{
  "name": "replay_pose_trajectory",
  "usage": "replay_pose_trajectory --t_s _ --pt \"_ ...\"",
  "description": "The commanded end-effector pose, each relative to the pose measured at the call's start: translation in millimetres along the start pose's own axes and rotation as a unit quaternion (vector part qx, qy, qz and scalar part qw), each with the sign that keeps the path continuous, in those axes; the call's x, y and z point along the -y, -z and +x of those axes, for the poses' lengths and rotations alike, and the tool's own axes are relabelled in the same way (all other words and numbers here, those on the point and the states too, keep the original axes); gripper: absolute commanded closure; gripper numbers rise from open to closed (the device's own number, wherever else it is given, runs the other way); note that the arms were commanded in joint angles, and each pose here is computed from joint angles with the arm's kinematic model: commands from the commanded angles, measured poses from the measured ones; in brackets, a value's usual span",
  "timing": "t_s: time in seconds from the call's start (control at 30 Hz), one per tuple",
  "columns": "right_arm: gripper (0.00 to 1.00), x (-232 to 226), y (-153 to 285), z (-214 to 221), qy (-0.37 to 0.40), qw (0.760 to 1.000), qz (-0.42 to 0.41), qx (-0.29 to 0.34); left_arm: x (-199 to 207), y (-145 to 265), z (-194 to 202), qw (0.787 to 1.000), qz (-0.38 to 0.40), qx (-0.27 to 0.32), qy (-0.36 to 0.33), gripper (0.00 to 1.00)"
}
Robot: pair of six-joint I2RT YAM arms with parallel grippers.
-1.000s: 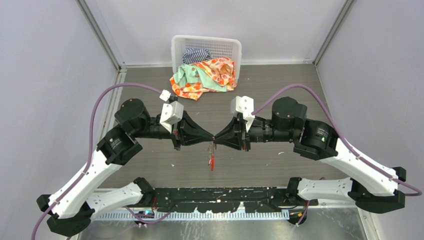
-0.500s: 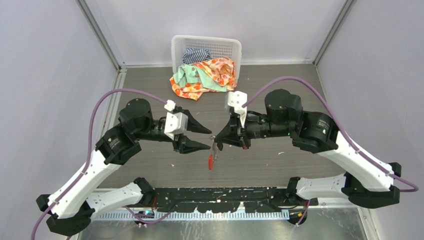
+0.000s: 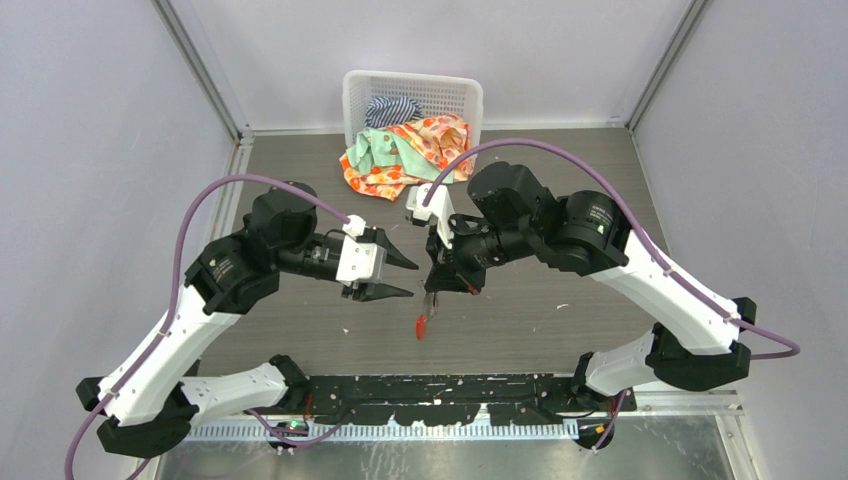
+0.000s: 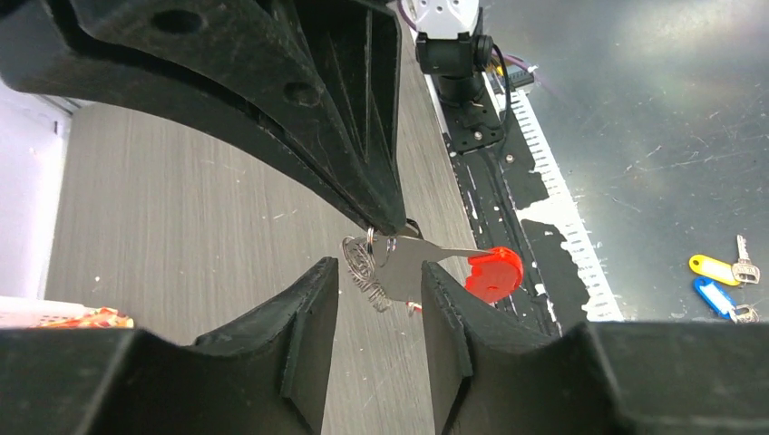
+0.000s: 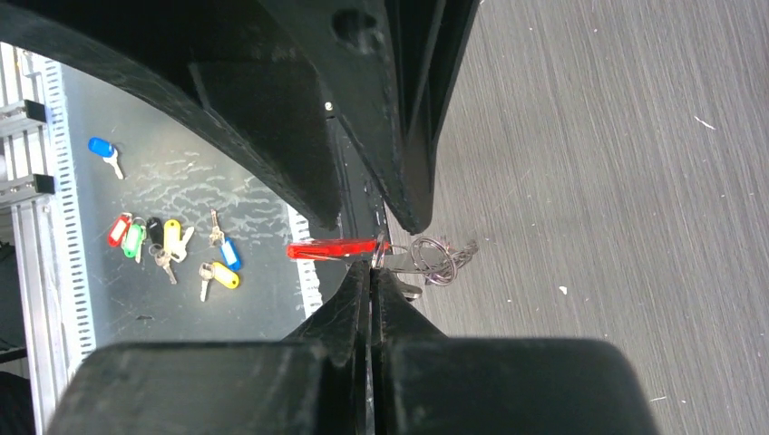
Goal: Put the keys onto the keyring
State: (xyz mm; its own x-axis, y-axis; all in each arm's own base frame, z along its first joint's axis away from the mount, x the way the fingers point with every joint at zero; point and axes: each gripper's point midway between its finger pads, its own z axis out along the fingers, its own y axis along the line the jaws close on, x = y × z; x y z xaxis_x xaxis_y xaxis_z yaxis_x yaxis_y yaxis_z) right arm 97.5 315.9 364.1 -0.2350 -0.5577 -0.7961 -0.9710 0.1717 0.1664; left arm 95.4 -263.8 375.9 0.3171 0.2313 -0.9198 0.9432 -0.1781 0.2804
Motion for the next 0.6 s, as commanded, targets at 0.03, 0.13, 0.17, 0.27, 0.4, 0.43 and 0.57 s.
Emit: replay_pose_trajectory --t_s 0.03,0.13,0.17,0.27,0.4,0.43,0.57 --pt "0.99 -7.5 14.1 -14.2 0.005 1.000 -0.010 0.017 0.2 -2.9 3.6 1.000 0.012 -0.004 -0.007 0.61" --pt "0.99 -7.0 12.9 -14.3 0.004 1.000 -0.011 0.015 -4.9 -5.1 0.4 1.000 0.004 0.004 -0.011 0.64" --pt "0.99 -7.0 12.1 -14.5 0.004 1.000 -0.011 0.014 -6.1 -5.7 -0.9 1.000 0.004 0.006 -0.012 0.64" --pt "0.99 -7.2 11.9 -16.0 0.004 1.000 -0.013 0.015 -5.3 -8.3 0.3 1.000 0.009 0.006 -0.009 0.68" --pt "0.99 -4.7 8.9 -14.3 0.001 1.000 -0.008 0.009 -2.1 -11.0 -1.5 1.000 0.019 0.011 -0.006 0.73" --pt "0.99 -4.3 8.0 -14.2 0.001 1.000 -0.008 0.008 -0.1 -12.1 -1.5 1.000 0.024 0.011 -0.006 0.73" --pt "0.99 -3.4 7.0 -15.4 -0.001 1.000 -0.007 0.009 4.7 -15.6 4.7 0.999 0.035 0.004 -0.004 0.76"
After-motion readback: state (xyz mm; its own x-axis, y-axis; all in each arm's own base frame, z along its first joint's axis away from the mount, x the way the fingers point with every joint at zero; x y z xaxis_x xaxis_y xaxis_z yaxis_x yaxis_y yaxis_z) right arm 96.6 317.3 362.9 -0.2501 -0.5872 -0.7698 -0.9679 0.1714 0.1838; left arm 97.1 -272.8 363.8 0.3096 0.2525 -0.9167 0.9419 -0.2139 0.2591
